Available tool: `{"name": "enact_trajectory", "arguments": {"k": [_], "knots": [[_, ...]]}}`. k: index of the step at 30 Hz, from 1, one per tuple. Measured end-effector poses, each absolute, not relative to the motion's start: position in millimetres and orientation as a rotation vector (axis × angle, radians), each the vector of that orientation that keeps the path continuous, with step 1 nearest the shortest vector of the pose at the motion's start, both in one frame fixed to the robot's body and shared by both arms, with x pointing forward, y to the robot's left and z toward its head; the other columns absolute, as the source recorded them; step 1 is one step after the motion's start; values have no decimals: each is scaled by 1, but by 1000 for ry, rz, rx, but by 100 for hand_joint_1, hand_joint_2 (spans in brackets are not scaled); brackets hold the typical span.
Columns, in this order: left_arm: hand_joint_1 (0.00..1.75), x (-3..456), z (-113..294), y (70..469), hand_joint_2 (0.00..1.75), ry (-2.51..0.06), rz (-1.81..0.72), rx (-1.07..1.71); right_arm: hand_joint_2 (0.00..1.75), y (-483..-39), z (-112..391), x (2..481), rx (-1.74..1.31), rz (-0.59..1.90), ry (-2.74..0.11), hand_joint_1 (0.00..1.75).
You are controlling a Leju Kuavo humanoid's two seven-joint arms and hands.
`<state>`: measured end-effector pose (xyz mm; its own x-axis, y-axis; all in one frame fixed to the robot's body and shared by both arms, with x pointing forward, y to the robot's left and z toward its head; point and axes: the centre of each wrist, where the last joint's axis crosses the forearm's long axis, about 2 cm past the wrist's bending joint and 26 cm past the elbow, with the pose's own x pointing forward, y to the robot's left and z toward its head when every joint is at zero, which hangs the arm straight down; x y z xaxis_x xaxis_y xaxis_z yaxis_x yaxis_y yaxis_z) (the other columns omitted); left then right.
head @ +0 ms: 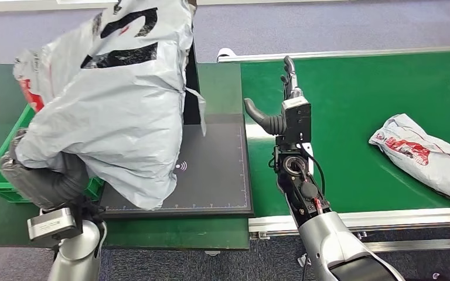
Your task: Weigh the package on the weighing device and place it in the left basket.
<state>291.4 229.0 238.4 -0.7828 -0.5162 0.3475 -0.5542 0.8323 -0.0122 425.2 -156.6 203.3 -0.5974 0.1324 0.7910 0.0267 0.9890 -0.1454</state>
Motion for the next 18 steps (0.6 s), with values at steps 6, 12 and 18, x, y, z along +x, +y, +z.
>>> {"name": "enact_trajectory", "arguments": {"k": [6,12,18], "knots": [[175,307,251,268,175,-2623,37,1195,175,-155,197,422,17,132,-2130,0],[175,359,216,315,175,-2039,-345,1552,175,-152,191,420,186,190,-2025,0],[175,378,178,363,175,-1691,-319,1530,175,-151,186,419,221,233,-1987,0]]}}
